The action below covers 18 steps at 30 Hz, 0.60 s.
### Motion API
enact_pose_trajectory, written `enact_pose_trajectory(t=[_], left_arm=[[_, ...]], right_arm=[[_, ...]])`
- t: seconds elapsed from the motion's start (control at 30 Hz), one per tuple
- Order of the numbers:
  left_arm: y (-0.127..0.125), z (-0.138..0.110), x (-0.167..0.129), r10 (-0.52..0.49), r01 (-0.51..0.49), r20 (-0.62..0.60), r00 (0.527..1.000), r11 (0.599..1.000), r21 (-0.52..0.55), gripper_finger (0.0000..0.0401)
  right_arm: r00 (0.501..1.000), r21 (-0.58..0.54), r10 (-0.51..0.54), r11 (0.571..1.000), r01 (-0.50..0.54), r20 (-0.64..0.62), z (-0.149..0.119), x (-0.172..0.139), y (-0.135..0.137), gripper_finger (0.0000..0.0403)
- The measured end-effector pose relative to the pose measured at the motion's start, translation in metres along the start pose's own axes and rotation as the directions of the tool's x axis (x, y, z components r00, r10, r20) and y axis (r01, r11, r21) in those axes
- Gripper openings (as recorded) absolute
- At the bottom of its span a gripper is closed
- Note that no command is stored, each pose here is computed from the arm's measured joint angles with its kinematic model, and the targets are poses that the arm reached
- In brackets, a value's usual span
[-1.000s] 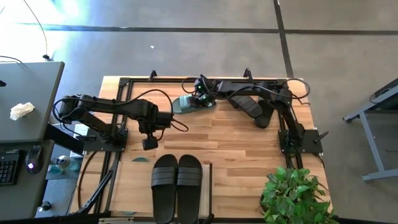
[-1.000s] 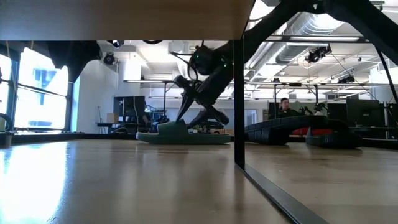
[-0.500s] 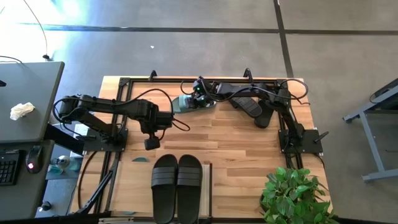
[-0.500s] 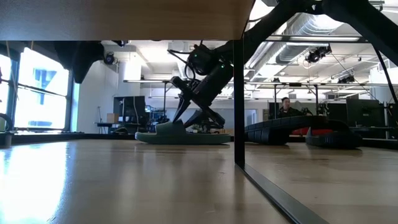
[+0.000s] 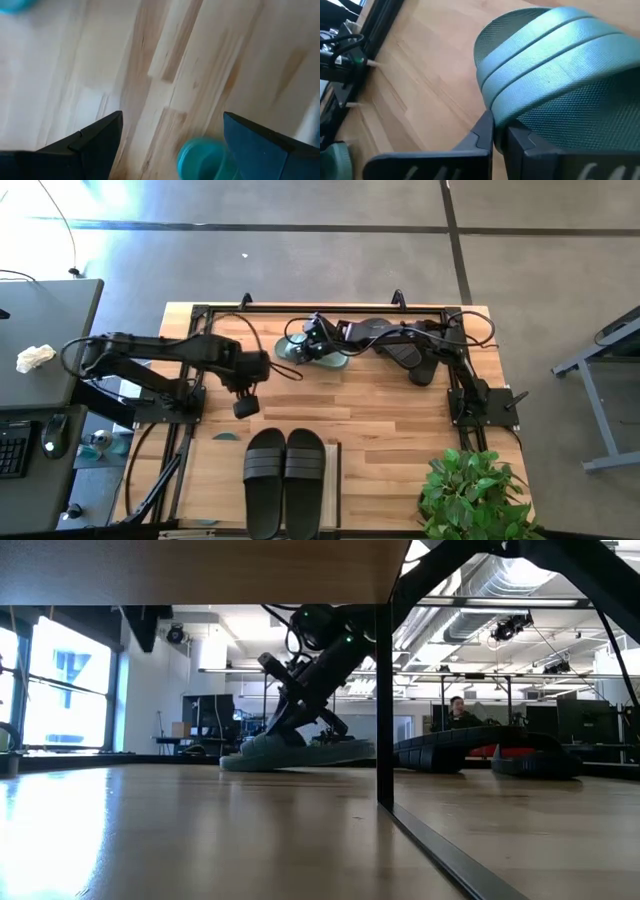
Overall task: Pick and place slides into the shelf
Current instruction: Put the green slipper under the shelf
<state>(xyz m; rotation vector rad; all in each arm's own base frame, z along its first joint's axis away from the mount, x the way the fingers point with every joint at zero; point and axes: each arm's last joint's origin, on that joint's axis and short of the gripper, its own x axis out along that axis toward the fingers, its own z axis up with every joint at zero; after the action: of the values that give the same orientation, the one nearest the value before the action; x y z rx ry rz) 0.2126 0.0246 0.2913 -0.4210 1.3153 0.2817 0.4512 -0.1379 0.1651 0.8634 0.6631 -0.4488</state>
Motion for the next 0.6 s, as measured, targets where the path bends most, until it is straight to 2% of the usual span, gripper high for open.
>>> enact_pose_trajectory(t=[0.17,0.27,0.37,0.47,0.6], left_arm=[[0.005,-0.013,-0.03,0.001,0.011,0.204,0.979,0.998,-0.06,0.0326],[0.009,-0.02,-0.045,0.033,0.01,0.323,0.946,0.991,-0.131,0.0326],[0.013,-0.026,-0.058,0.081,0.013,0.426,0.901,0.977,-0.215,0.0326],[0.021,-0.031,-0.069,0.115,0.05,0.5,0.858,0.951,-0.304,0.0326],[0.039,-0.032,-0.079,0.141,0.125,0.548,0.824,0.899,-0.419,0.0326]], right_arm=[[0.998,-0.078,-0.027,0.996,0.031,0.049,-0.006,-0.014,0.02,0.0001],[0.995,-0.137,-0.014,0.99,0.028,0.102,-0.004,-0.034,0.037,0.0001],[0.986,-0.2,-0.034,0.978,0.068,0.166,-0.005,-0.053,0.052,0.0001],[0.965,-0.253,-0.048,0.961,0.116,0.258,-0.006,-0.077,0.071,0.0001],[0.939,-0.323,-0.029,0.935,0.147,0.342,-0.011,-0.11,0.094,0.0]])
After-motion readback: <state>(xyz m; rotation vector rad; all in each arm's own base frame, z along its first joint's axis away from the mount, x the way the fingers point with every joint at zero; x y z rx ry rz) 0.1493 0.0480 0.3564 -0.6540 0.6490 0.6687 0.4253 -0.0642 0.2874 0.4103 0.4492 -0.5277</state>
